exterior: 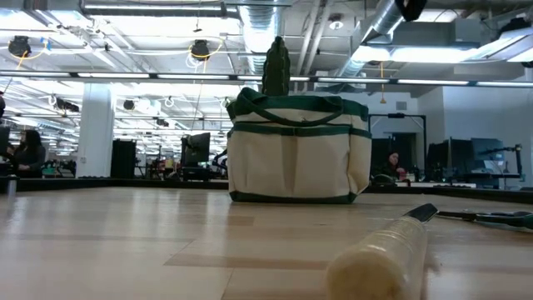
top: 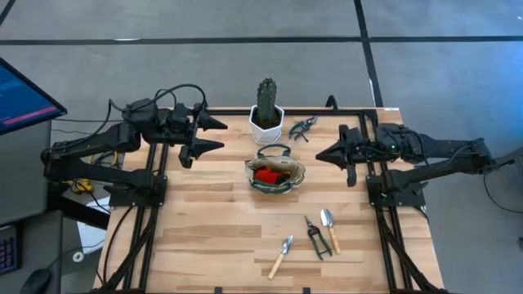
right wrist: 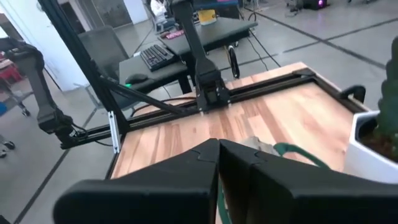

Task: Pick & Place Garden tools in Gardening bag
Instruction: Put the top brown trowel into the gardening bag

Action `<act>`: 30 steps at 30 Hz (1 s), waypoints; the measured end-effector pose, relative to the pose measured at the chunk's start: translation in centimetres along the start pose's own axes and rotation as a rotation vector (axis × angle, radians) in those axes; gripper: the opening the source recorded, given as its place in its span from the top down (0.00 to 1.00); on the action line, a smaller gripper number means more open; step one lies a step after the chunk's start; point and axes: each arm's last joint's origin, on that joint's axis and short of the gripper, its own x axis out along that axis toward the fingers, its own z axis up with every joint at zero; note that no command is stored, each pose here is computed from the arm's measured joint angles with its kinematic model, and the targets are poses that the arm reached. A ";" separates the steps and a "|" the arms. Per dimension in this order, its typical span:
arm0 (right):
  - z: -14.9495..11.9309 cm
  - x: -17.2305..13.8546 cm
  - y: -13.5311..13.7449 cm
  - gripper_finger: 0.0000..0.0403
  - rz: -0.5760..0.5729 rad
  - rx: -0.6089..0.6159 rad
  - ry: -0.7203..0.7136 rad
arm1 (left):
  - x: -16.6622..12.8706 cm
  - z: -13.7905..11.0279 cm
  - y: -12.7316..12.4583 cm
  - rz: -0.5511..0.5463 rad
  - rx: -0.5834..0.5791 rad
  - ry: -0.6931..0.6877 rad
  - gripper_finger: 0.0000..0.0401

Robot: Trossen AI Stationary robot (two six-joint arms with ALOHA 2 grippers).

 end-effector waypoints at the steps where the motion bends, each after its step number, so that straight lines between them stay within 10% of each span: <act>1: -0.1 0.1 0.0 0.99 -0.001 0.010 0.003 | 0.0 0.0 0.0 0.000 0.000 0.000 0.32; 30: -2.7 4.6 -0.8 0.99 -0.058 -0.171 0.247 | 0.0 0.1 0.0 -0.001 -0.051 -0.007 0.32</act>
